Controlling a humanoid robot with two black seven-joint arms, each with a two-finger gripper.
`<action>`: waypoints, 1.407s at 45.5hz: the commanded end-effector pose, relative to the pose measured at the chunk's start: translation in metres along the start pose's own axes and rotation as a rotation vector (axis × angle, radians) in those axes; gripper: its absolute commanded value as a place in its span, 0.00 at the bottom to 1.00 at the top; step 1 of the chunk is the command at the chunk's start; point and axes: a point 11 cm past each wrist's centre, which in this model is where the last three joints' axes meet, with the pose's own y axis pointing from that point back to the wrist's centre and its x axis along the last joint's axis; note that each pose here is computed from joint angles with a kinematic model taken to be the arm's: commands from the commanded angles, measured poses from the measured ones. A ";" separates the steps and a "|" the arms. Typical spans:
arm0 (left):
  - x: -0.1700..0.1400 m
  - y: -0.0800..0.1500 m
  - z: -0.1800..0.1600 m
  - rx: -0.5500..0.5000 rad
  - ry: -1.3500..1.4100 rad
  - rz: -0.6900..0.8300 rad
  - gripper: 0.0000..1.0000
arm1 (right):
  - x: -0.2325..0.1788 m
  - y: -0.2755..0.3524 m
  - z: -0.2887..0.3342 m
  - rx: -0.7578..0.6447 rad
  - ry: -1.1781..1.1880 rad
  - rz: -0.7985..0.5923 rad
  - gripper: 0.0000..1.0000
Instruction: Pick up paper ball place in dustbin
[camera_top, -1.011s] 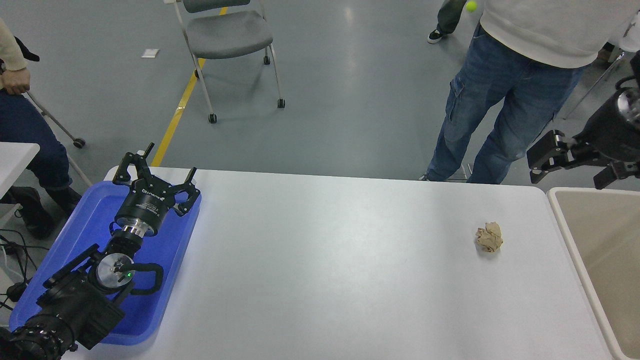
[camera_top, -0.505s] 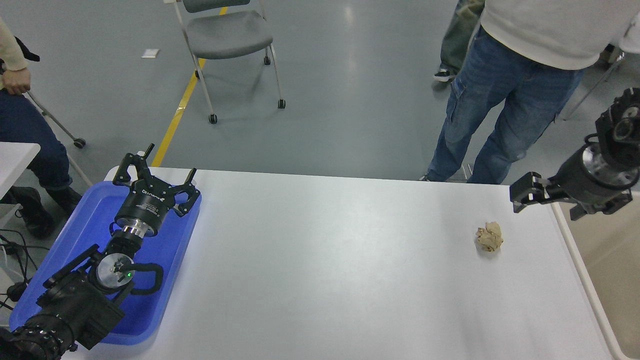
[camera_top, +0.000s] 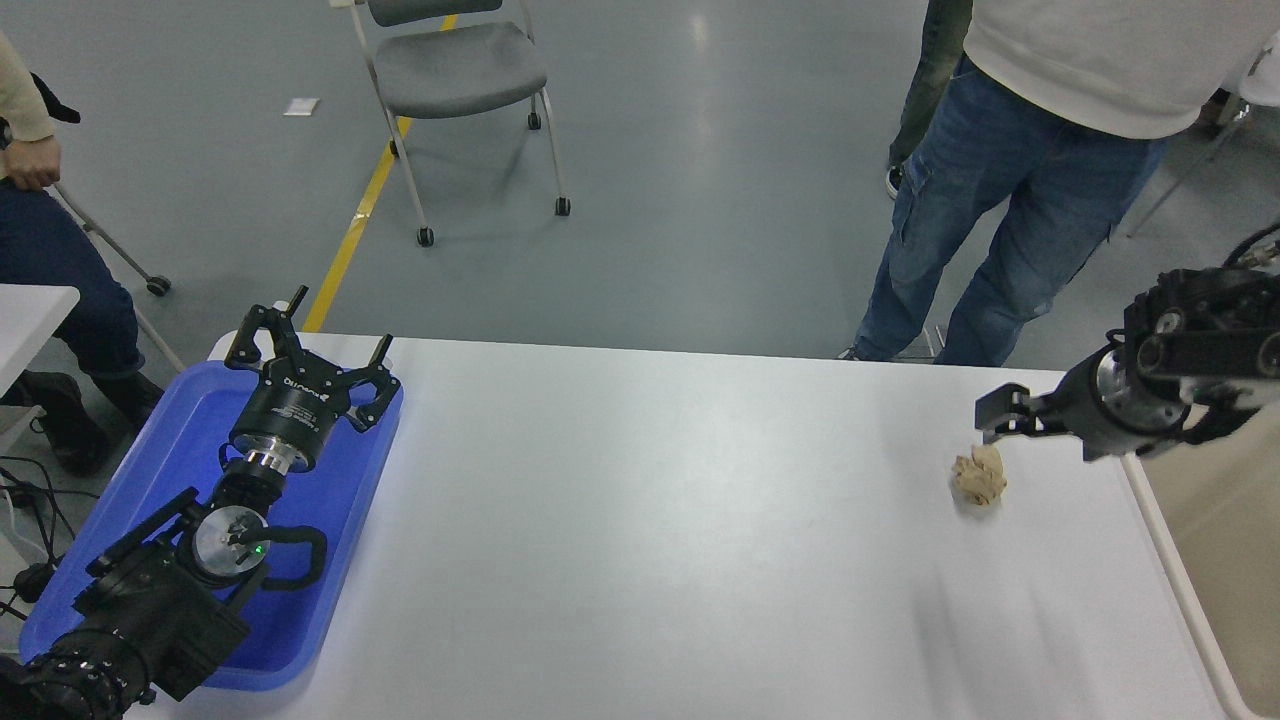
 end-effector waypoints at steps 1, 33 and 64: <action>0.000 0.000 0.000 0.001 0.000 0.000 1.00 | -0.013 -0.045 0.012 -0.021 -0.067 0.071 1.00; 0.000 0.000 0.000 0.001 0.000 0.000 1.00 | -0.021 -0.098 0.000 -0.031 -0.150 0.175 1.00; 0.000 0.000 0.000 0.001 0.000 0.000 1.00 | -0.040 -0.117 -0.005 -0.050 -0.157 0.321 1.00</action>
